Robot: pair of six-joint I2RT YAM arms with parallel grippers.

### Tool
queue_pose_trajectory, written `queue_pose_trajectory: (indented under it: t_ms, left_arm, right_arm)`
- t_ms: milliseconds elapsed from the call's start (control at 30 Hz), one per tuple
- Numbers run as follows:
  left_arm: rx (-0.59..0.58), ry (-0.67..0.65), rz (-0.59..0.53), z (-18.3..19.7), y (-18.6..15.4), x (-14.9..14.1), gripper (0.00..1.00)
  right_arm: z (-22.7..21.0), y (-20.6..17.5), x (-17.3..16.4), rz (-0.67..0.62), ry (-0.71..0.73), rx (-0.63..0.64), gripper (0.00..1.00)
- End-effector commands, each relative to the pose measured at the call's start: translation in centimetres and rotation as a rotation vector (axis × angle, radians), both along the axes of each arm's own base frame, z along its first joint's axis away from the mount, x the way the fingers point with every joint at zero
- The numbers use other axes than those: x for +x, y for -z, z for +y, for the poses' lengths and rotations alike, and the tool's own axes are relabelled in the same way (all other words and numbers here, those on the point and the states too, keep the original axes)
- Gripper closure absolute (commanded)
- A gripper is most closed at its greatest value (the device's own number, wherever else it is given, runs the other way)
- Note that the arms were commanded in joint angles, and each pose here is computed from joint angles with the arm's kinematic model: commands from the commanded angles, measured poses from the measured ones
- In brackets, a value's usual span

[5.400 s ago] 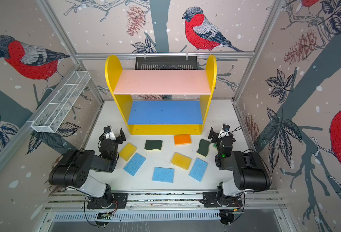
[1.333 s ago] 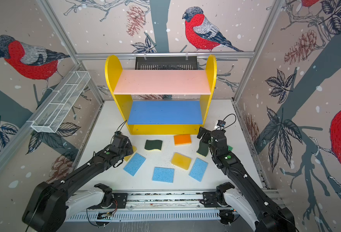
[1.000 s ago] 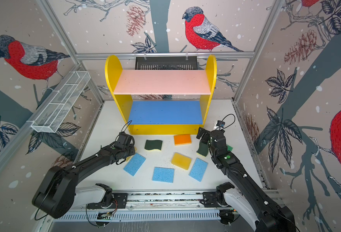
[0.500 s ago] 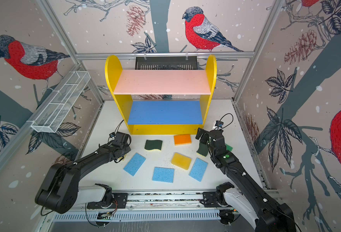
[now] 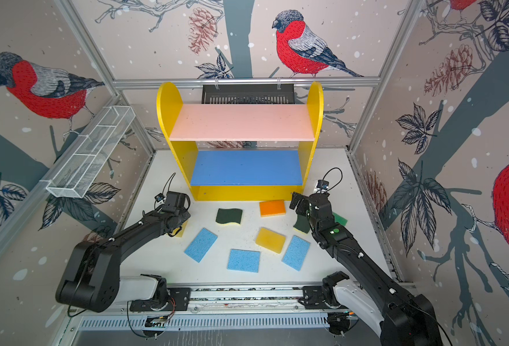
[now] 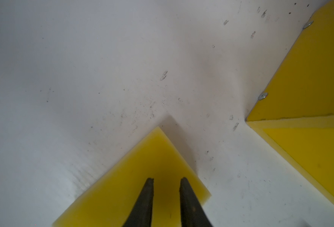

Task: Arrange cleaning sponges on a shelf
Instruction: Rotate the cleaning sponge at the middle-left of the table.

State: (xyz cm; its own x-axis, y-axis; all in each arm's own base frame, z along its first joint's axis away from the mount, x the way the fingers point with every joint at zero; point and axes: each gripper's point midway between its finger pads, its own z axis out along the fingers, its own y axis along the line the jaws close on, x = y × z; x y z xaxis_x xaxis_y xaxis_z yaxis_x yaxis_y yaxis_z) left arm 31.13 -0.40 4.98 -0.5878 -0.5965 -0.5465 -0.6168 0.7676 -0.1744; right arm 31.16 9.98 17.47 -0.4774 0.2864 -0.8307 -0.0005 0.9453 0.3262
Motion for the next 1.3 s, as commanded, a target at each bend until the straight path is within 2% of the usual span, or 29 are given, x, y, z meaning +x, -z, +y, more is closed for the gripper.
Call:
queue_pose_trajectory:
  t_ms: [0, 133, 267, 433, 667, 767, 1000, 1267]
  left_arm:
    - [-0.009, -0.001, -0.034, -0.1, -0.6, 1.4, 0.74]
    - [-0.015, 0.034, -0.050, -0.7, -1.9, 2.5, 0.74]
    - [0.009, 0.049, -0.044, -0.5, -3.9, 2.5, 0.68]
    - [0.038, 0.003, -0.047, 0.7, -4.7, 0.3, 0.57]
    - [0.065, -0.033, -0.006, 2.5, -3.6, -3.0, 0.39]
    - [0.042, -0.060, 0.002, 3.5, -3.1, -3.7, 0.32]
    - [-0.012, -0.054, -0.031, 4.5, -2.6, -3.9, 0.31]
    - [-0.078, 0.039, -0.097, 2.9, -1.4, -3.0, 0.33]
  right_arm:
    - [0.4, -0.7, 0.2, -0.032, -0.023, -0.005, 0.00]
    - [0.5, -1.0, 0.0, -0.039, -0.034, -0.007, 0.00]
    - [0.5, -1.2, -0.2, -0.047, -0.037, -0.005, 0.00]
    - [1.0, -1.3, -0.2, -0.051, -0.054, 0.006, 0.00]
    - [1.9, -1.1, -0.6, -0.047, -0.087, 0.020, 0.00]
    - [2.1, -1.0, -0.7, -0.044, -0.096, 0.022, 0.00]
    - [2.6, -0.9, -0.9, -0.041, -0.108, 0.024, 0.00]
    - [2.5, -0.5, -1.1, -0.035, -0.106, 0.021, 0.00]
